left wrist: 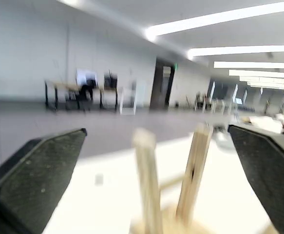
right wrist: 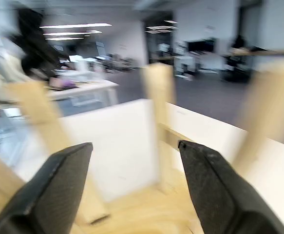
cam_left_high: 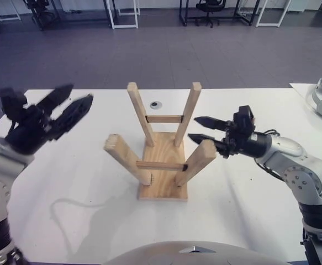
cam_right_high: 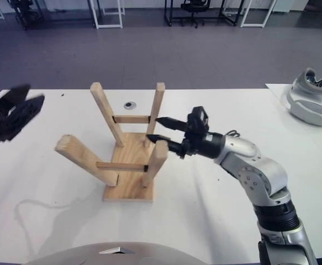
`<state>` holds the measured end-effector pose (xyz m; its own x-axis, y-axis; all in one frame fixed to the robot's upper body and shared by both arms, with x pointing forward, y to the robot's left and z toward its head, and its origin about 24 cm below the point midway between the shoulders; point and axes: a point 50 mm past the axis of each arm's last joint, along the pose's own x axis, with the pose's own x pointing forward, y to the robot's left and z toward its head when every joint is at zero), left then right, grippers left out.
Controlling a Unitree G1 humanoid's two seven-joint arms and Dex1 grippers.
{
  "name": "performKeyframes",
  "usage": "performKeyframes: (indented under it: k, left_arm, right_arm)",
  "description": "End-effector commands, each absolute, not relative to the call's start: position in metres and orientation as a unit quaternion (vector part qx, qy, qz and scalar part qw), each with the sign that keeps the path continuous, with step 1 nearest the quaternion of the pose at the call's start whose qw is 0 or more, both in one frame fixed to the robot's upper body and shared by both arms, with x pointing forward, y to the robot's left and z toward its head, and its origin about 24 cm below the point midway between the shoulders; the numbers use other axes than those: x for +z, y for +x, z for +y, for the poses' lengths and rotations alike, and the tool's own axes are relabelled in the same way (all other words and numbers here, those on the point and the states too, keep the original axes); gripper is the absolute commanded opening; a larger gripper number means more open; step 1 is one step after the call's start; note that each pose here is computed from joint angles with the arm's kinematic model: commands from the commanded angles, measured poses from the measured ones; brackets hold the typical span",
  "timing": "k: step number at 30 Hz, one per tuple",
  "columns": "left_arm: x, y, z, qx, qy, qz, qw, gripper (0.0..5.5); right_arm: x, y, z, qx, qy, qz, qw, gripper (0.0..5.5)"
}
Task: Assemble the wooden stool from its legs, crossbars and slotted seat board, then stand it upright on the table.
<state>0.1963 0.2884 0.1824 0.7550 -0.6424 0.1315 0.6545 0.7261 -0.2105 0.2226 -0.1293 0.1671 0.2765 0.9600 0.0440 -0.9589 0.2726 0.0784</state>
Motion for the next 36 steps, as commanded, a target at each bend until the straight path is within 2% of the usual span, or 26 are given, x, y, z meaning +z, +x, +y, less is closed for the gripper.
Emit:
performKeyframes:
  k: [1, 3, 4, 5, 6, 8, 10, 12, 13, 16, 17, 19, 21, 24, 27, 29, 31, 34, 36]
  left_arm:
    - [0.137, 0.169, 0.303, -0.378, -0.022, 0.164, 0.911, 5.38]
    - [0.107, 0.149, 0.294, -0.422, 0.040, 0.270, 0.864, 5.38]
    - [0.099, 0.142, 0.287, -0.444, 0.055, 0.296, 0.844, 5.38]
    - [0.092, 0.138, 0.277, -0.463, 0.068, 0.308, 0.828, 5.38]
    - [0.085, 0.137, 0.268, -0.475, 0.085, 0.316, 0.817, 5.38]
    - [0.068, 0.140, 0.251, -0.484, 0.109, 0.321, 0.807, 5.38]
    - [0.055, 0.148, 0.235, -0.493, 0.113, 0.311, 0.805, 5.38]
    - [0.043, 0.159, 0.221, -0.491, 0.118, 0.302, 0.808, 5.38]
    - [0.038, 0.163, 0.216, -0.491, 0.122, 0.301, 0.808, 5.38]
    - [0.029, 0.171, 0.210, -0.495, 0.134, 0.307, 0.802, 5.38]
    - [0.027, 0.173, 0.211, -0.495, 0.141, 0.312, 0.799, 5.38]
    - [0.022, 0.179, 0.215, -0.493, 0.152, 0.318, 0.795, 5.38]
    - [0.020, 0.187, 0.216, -0.491, 0.148, 0.312, 0.800, 5.38]
    - [0.014, 0.202, 0.227, -0.462, 0.159, 0.309, 0.816, 5.38]
    - [0.015, 0.196, 0.235, -0.459, 0.147, 0.303, 0.822, 5.38]
    - [0.020, 0.190, 0.232, -0.476, 0.129, 0.285, 0.822, 5.38]
    - [0.030, 0.189, 0.229, -0.483, 0.113, 0.263, 0.827, 5.38]
    - [0.040, 0.180, 0.235, -0.471, 0.105, 0.262, 0.835, 5.38]
    - [0.040, 0.172, 0.256, -0.427, 0.110, 0.279, 0.853, 5.38]
  right_arm:
    - [0.208, 0.238, -0.140, 0.539, -0.060, -0.084, 0.836, 3.30]
    - [0.243, 0.269, -0.176, 0.426, -0.068, -0.154, 0.889, 3.30]
    - [0.253, 0.284, -0.192, 0.373, -0.060, -0.173, 0.910, 3.30]
    - [0.249, 0.305, -0.206, 0.325, -0.050, -0.155, 0.932, 3.30]
    - [0.229, 0.327, -0.210, 0.299, -0.067, -0.104, 0.946, 3.30]
    - [0.169, 0.357, -0.199, 0.308, -0.090, 0.016, 0.947, 3.30]
    - [0.110, 0.368, -0.183, 0.322, -0.132, 0.099, 0.932, 3.30]
    - [0.062, 0.366, -0.169, 0.323, -0.198, 0.158, 0.912, 3.30]
    - [0.049, 0.364, -0.162, 0.328, -0.219, 0.169, 0.903, 3.30]
    - [0.032, 0.356, -0.130, 0.393, -0.231, 0.159, 0.876, 3.30]
    - [0.023, 0.351, -0.124, 0.417, -0.268, 0.164, 0.853, 3.30]
    - [0.010, 0.340, -0.121, 0.462, -0.311, 0.180, 0.811, 3.30]
    - [0.004, 0.331, -0.128, 0.503, -0.294, 0.190, 0.790, 3.30]
    - [0.004, 0.320, -0.151, 0.550, -0.259, 0.192, 0.770, 3.30]
    - [0.010, 0.328, -0.172, 0.486, -0.286, 0.190, 0.804, 3.30]
    - [0.022, 0.335, -0.169, 0.475, -0.229, 0.162, 0.834, 3.30]
    - [0.035, 0.337, -0.162, 0.501, -0.167, 0.116, 0.841, 3.30]
    - [0.065, 0.319, -0.143, 0.577, -0.096, 0.032, 0.811, 3.30]
    - [0.082, 0.290, -0.129, 0.621, -0.079, 0.007, 0.780, 3.30]
